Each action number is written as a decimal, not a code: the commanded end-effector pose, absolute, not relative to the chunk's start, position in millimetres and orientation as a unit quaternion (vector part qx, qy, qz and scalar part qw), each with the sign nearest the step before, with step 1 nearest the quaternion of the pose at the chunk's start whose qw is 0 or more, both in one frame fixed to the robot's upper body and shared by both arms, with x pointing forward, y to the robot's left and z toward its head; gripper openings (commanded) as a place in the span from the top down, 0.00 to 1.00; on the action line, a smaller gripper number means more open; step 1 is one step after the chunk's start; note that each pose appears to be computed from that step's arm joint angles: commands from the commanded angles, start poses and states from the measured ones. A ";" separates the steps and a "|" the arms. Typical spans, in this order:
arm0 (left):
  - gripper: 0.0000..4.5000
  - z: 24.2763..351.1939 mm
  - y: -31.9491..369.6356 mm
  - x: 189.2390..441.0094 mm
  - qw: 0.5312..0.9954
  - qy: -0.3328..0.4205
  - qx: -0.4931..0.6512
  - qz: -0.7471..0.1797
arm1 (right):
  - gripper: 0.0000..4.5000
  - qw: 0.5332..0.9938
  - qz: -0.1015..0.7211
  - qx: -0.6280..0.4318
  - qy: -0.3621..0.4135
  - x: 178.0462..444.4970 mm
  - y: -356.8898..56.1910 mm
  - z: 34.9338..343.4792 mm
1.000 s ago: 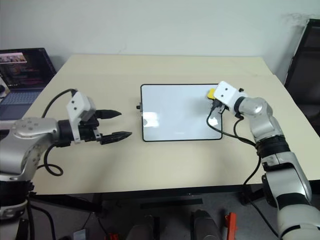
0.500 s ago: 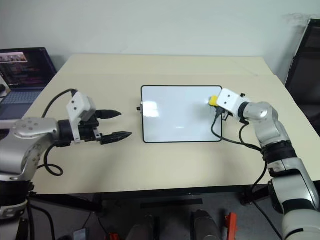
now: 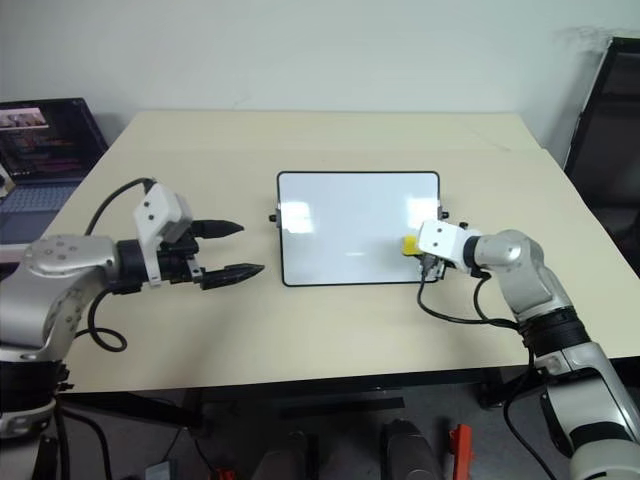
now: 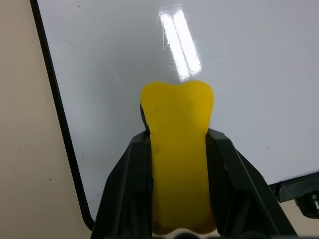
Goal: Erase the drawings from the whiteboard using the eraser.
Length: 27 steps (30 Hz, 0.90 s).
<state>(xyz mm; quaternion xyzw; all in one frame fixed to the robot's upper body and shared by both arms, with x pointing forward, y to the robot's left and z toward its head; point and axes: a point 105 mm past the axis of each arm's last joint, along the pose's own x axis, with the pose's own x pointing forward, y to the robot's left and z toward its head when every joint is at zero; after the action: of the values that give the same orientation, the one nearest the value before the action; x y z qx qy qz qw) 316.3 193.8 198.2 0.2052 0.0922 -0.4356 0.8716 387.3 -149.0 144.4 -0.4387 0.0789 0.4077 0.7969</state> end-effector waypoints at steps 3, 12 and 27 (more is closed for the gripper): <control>0.00 214.1 195.7 312.2 0.872 0.067 0.223 -0.431 | 0.76 0.862 0.408 -0.299 -0.015 367.7 -171.1 244.3; 0.00 207.8 173.5 311.6 0.859 0.060 0.205 -0.466 | 0.76 0.961 0.161 -0.200 0.108 391.1 -304.3 214.9; 0.00 207.9 168.7 315.3 0.854 0.059 0.210 -0.473 | 0.10 0.956 0.063 -0.141 0.248 386.8 -340.8 140.4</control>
<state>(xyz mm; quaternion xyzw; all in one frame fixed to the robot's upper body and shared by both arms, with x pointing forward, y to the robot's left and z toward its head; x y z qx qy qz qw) 316.1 168.5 198.9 0.1972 0.0747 -0.4739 0.8550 382.9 -337.7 122.6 -0.1365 0.2696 0.0726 0.9505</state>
